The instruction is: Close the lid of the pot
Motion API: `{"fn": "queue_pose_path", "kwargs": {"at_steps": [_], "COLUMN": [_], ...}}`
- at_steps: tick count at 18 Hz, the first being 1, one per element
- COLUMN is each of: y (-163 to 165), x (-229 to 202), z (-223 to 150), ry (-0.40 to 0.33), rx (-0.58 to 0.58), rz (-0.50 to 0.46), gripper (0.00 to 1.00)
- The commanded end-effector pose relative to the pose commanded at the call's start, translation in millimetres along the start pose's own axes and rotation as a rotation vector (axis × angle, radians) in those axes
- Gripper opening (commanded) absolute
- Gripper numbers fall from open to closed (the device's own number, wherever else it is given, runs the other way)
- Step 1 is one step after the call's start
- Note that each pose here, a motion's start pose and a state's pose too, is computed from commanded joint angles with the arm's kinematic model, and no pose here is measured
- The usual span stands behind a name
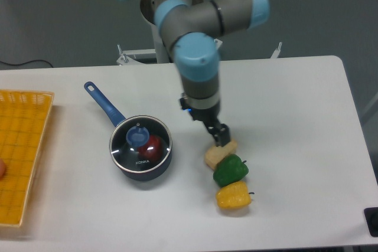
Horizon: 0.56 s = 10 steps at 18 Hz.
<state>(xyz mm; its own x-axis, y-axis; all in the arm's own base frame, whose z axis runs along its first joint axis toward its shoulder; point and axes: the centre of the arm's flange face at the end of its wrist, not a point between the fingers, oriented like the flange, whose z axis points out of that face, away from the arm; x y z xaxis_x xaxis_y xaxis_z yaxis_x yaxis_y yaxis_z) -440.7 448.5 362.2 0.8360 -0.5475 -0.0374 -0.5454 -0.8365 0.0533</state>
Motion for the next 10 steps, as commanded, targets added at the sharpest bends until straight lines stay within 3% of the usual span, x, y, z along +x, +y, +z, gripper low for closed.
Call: {"fn": "queue_pose_path", "kwargs": {"at_steps": [3,10], "y": [28,63], "x": [-10,-24], "z": [2,13], "ry": [0.009,0.019], "rx": [0.003,0.053], "rz": [0.034,0.013], "gripper": [1.0,1.0]}}
